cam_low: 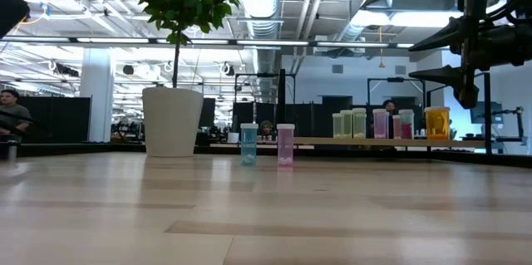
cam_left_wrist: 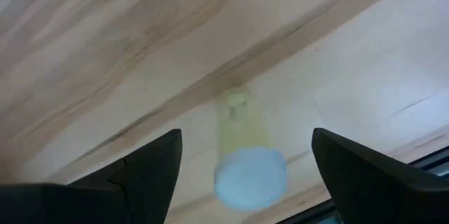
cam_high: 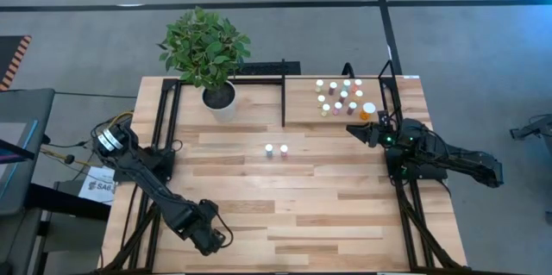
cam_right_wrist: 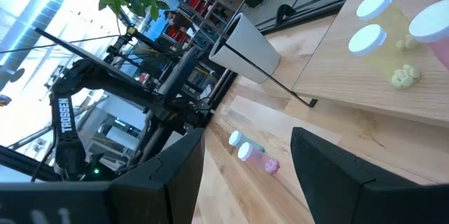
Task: Pick and place medicine bottles onto shelf by color
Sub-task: Move the yellow pill bottle to the center of the table
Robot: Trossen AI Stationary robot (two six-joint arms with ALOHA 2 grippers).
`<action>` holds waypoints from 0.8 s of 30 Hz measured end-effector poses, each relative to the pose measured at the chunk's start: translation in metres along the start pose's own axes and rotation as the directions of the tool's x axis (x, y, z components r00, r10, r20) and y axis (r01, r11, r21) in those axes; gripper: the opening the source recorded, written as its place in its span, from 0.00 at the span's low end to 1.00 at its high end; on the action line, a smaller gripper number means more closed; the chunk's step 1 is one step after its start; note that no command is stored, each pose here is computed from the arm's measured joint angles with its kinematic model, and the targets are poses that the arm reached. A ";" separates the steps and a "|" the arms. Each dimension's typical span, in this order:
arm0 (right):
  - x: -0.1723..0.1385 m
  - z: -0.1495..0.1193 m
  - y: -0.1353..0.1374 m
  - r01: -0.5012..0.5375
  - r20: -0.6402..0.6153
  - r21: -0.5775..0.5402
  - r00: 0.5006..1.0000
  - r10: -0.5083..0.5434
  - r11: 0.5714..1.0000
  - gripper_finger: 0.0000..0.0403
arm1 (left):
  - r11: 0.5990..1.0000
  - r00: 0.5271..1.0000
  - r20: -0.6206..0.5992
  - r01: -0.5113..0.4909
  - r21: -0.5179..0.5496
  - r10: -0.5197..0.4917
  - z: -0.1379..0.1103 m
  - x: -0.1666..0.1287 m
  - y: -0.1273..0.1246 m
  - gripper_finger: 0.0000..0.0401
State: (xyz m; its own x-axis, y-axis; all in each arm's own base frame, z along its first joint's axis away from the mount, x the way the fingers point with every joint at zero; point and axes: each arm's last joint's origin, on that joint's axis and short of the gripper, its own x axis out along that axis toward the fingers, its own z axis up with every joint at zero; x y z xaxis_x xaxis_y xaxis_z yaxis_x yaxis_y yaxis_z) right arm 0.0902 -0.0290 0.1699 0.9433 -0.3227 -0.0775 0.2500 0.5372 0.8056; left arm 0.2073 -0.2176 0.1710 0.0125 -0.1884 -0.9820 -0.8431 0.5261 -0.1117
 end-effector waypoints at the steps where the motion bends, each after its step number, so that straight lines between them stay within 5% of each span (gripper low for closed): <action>1: 0.000 0.000 0.000 0.000 0.000 0.000 1.000 0.000 1.000 0.58 | 1.000 1.000 0.000 0.001 0.000 -0.001 0.000 0.000 0.000 0.76; 7: 0.000 0.000 0.000 -0.001 0.000 0.000 1.000 0.001 1.000 0.58 | 1.000 1.000 -0.023 -0.013 0.003 0.013 -0.001 0.000 0.001 0.72; 19: 0.000 0.000 0.000 -0.001 0.000 0.000 1.000 0.001 1.000 0.58 | 1.000 1.000 -0.019 0.018 0.023 -0.017 -0.001 0.000 -0.002 0.25; 24: 0.000 0.000 0.000 0.000 0.000 0.000 1.000 0.000 1.000 0.58 | 1.000 1.000 -0.017 0.018 0.023 -0.018 -0.001 0.000 -0.002 0.19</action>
State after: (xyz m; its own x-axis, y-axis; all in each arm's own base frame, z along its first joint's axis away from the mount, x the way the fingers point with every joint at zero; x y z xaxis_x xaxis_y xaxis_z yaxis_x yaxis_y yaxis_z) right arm 0.0901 -0.0290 0.1699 0.9433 -0.3228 -0.0771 0.2497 0.5373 0.8056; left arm 0.2081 -0.2194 0.1718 0.0185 -0.2121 -0.9771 -0.8302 0.5414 -0.1332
